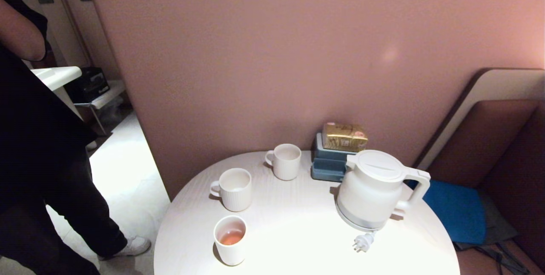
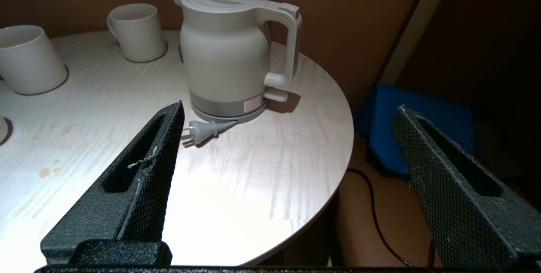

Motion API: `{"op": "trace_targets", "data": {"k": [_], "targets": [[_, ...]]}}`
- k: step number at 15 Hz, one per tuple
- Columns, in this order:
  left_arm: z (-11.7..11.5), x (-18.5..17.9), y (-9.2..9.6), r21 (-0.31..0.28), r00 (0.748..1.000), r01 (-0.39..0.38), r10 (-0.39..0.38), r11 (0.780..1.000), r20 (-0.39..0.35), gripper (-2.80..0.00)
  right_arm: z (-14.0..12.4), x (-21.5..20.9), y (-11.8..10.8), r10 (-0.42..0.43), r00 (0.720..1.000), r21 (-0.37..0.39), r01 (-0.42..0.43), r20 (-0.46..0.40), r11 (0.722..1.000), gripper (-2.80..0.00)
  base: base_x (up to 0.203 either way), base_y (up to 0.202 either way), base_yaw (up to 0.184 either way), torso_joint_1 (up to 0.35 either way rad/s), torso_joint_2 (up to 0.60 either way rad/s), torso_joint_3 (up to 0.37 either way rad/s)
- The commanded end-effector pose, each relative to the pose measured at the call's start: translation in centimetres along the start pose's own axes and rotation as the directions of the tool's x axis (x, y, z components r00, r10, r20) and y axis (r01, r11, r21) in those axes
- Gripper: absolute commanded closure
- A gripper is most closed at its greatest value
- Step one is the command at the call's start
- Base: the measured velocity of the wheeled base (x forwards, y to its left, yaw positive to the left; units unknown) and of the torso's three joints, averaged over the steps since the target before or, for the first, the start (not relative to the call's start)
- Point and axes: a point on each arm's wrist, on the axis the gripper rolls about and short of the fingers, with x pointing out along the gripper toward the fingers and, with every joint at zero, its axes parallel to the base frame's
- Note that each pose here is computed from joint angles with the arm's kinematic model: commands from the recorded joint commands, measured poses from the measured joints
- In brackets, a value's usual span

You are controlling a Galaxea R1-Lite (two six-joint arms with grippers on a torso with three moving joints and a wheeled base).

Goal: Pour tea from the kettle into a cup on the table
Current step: Pick up the cup

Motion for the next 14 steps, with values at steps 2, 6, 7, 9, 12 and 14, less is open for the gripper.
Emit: {"op": "trace_targets", "data": {"k": [2, 6, 7, 9, 12, 14], "targets": [[-0.01, 0.02, 0.0, 0.0, 1.0, 0.0, 0.0, 1.0, -0.002, 0.0, 0.01, 0.01, 0.0, 0.0, 1.0, -0.001, 0.0, -0.001, 1.0, 0.0, 0.0, 0.0, 0.0, 0.0, 0.0, 0.0], [0.0, 0.01, 0.0, 0.0, 1.0, 0.0, 0.0, 1.0, -0.002, 0.0, -0.02, 0.02, 0.0, 0.0, 1.0, -0.001, 0.0, -0.002, 1.0, 0.0, 0.0, 0.0, 0.0, 0.0, 0.0, 0.0], [0.0, 0.01, 0.0, 0.0, 1.0, 0.0, 0.0, 1.0, -0.002, 0.0, 0.01, 0.01, 0.0, 0.0, 1.0, -0.001, 0.0, -0.001, 1.0, 0.0, 0.0, 0.0, 0.0, 0.0, 0.0, 0.0], [-0.01, 0.02, 0.0, 0.0, 1.0, 0.0, 0.0, 1.0, -0.002, 0.0, 0.01, 0.01, 0.0, 0.0, 1.0, -0.001, 0.0, -0.001, 1.0, 0.0, 0.0, 0.0, 0.0, 0.0, 0.0, 0.0], [-0.01, 0.02, 0.0, 0.0, 1.0, -0.001, 0.001, 1.0, -0.003, 0.0, -0.03, 0.02, 0.0, 0.0, 1.0, -0.001, 0.0, -0.002, 1.0, 0.0, 0.0, 0.0, 0.0, 0.0, 0.0, 0.0], [-0.01, 0.02, 0.0, 0.0, 1.0, -0.001, 0.001, 1.0, -0.003, 0.0, -0.01, 0.01, 0.0, 0.0, 1.0, -0.001, 0.0, -0.002, 1.0, 0.0, 0.0, 0.0, 0.0, 0.0, 0.0, 0.0]]}}
